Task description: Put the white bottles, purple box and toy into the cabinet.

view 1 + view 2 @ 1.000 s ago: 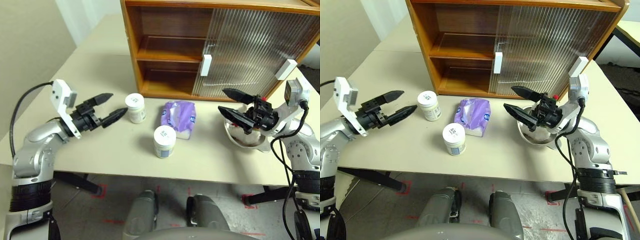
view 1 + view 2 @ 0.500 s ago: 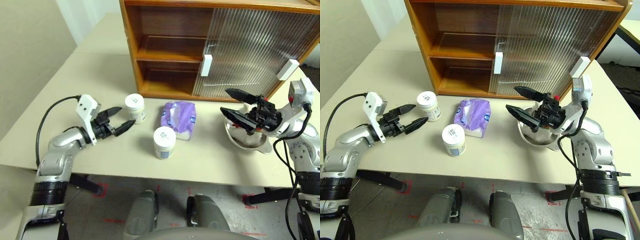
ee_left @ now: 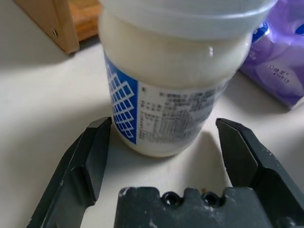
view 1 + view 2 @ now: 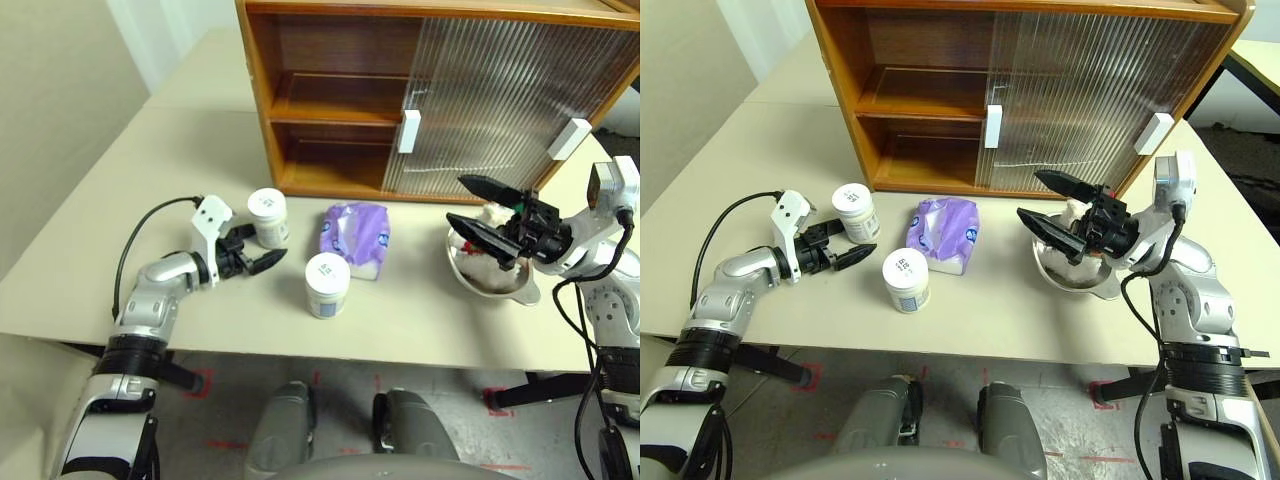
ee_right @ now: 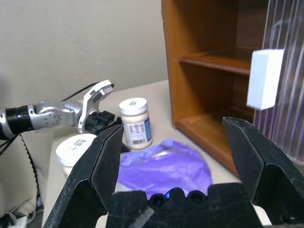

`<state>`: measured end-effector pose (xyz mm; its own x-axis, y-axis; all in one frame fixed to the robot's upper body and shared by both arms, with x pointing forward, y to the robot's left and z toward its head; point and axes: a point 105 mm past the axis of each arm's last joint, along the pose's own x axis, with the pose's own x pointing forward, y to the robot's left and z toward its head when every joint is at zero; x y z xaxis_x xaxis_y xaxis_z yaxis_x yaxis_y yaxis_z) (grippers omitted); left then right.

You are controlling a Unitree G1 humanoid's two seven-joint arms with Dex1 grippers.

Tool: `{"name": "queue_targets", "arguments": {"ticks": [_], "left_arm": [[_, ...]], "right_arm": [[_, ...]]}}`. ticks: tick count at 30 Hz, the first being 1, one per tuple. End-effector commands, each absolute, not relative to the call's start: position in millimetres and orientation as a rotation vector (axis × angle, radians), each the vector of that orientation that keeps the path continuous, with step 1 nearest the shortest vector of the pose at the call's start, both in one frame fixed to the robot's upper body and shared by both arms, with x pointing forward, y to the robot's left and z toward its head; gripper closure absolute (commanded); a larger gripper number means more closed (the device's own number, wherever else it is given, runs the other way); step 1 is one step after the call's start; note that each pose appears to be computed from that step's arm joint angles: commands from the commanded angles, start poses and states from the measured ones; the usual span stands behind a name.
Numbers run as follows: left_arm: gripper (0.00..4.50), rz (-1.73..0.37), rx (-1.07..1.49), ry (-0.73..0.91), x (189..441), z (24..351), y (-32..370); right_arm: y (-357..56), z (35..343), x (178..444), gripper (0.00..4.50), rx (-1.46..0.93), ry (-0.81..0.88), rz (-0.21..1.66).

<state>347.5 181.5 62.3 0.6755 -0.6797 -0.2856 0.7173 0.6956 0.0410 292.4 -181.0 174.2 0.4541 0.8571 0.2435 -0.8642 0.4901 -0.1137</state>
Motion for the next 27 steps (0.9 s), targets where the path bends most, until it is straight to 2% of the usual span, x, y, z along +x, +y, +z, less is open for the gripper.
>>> {"name": "queue_targets", "arguments": {"ticks": [1, 2, 3, 11, 17, 22, 27], "left_arm": [[1.02, -0.822, 0.143, 0.256, 350, 59, 172], [1.35, -0.828, 0.142, 0.253, 350, 60, 170], [1.41, -0.836, 0.142, 0.252, 350, 60, 169], [1.41, -0.854, 0.163, 0.269, 349, 53, 158], [1.41, -0.685, 0.085, 0.159, 369, 88, 166], [1.41, -0.685, 0.1, 0.128, 375, 110, 162], [1.41, -0.66, 0.098, 0.098, 394, 128, 149]], "right_arm": [[-176, 179, 290, 0.0, 0.014, -0.307, 1.065], [-176, 180, 291, 0.0, 0.014, -0.308, 1.066], [-175, 180, 290, 0.0, 0.013, -0.309, 1.066], [-186, 174, 285, 0.0, 0.032, -0.295, 1.032], [-190, 169, 285, 0.0, 0.05, -0.298, 1.01], [-191, 174, 292, 0.0, 0.042, -0.308, 1.015], [-191, 169, 293, 0.0, 0.044, -0.284, 1.02]]}}
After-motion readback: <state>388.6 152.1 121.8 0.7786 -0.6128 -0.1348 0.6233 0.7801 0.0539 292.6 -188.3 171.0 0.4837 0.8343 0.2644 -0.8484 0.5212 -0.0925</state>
